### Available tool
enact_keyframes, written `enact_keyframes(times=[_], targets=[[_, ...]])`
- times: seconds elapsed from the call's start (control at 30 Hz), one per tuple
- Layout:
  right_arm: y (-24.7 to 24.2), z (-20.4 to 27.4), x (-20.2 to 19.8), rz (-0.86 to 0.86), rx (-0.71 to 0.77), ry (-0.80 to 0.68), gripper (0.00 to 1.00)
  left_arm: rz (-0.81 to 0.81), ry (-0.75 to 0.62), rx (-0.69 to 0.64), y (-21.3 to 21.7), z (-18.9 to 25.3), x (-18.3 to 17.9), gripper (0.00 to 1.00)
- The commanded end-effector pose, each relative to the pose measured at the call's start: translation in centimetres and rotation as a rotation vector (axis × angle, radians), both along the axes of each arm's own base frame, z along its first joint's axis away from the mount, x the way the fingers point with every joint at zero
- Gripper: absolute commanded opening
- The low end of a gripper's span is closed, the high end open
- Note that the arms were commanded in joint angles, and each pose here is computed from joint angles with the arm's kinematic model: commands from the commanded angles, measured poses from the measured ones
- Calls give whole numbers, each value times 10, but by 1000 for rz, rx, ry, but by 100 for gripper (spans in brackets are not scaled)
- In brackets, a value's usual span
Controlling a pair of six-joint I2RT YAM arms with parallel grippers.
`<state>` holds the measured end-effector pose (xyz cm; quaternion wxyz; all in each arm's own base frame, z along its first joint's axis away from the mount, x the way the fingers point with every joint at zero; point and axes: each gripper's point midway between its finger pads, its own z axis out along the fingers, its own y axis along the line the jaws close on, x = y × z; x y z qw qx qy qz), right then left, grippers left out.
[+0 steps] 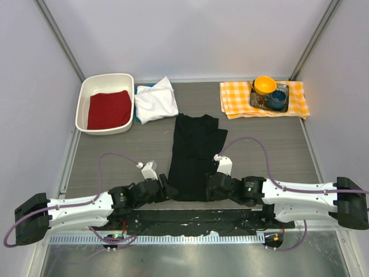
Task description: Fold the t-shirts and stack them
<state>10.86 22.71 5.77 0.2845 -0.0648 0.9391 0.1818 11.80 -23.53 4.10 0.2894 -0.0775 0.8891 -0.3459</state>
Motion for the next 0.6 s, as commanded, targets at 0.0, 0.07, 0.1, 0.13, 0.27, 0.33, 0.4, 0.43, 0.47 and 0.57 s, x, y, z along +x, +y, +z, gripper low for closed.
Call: enact_keyframes(times=[0.0, 0.07, 0.1, 0.13, 0.27, 0.33, 0.4, 0.43, 0.47, 0.57], targets=[[12, 49, 22, -64, 113, -137, 76, 31, -65, -70, -11, 50, 11, 67], [12, 62, 29, -68, 79, -174, 82, 33, -95, -75, -9, 78, 14, 75], [13, 66, 31, -65, 64, -184, 84, 37, -101, -77, -8, 87, 14, 78], [15, 74, 34, -66, 55, -192, 85, 40, -93, -42, -1, 88, 13, 79], [17, 84, 48, -81, 0, -260, 87, 39, -165, -78, 3, 143, 17, 80], [15, 87, 57, -112, -13, -288, 87, 37, -211, -56, 6, 153, 22, 80], [13, 84, 66, -140, -17, -301, 88, 62, -255, -32, 9, 163, 30, 81], [11, 82, 71, -154, -16, -298, 88, 56, -280, -4, 6, 162, 35, 80], [6, 80, 80, -186, -11, -297, 88, 59, -294, 9, 4, 160, 38, 80], [-2, 67, 98, -231, 9, -274, 88, 36, -305, 19, -14, 150, 49, 80]])
